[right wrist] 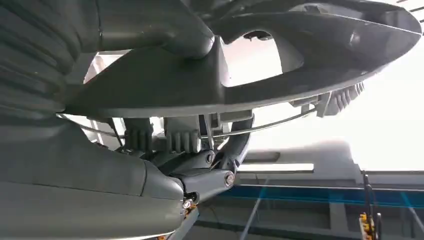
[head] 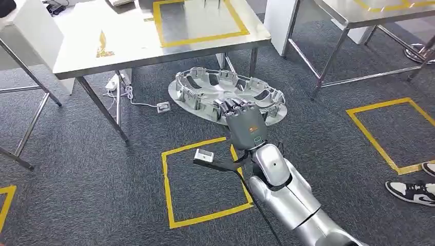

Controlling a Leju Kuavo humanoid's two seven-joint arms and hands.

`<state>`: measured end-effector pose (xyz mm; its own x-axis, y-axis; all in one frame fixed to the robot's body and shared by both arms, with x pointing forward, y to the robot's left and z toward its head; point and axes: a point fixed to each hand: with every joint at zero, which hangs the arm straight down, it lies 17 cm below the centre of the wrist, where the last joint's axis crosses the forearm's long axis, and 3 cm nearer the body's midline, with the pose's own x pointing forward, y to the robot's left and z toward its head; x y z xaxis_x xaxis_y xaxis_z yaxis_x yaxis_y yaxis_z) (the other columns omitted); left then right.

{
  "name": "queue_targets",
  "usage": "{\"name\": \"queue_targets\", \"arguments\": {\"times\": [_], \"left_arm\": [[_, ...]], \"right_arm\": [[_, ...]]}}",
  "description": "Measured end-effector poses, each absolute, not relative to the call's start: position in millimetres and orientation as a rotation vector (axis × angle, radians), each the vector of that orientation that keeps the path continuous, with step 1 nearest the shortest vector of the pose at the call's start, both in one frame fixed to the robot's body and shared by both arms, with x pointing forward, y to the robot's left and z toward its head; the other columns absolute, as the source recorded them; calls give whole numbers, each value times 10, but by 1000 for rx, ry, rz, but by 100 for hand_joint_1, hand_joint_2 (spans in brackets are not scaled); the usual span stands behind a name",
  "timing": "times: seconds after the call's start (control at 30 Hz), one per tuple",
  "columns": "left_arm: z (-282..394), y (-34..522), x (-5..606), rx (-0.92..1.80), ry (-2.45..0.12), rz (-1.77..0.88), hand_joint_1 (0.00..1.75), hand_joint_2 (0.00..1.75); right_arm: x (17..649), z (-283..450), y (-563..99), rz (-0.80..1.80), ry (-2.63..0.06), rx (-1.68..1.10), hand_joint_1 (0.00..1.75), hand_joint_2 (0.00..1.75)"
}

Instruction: Take the parts from the cabinet and place them on the table.

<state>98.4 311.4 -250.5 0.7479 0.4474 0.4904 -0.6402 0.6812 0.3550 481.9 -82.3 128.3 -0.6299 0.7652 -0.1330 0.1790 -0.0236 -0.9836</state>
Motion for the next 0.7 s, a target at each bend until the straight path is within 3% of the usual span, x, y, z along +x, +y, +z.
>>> {"name": "queue_targets", "arguments": {"times": [0.7], "left_arm": [[-2486,3089,1063,528,-422,583,0,175]], "right_arm": [[4564,949,-1030,1695,-1775,-1023,175,175]]}}
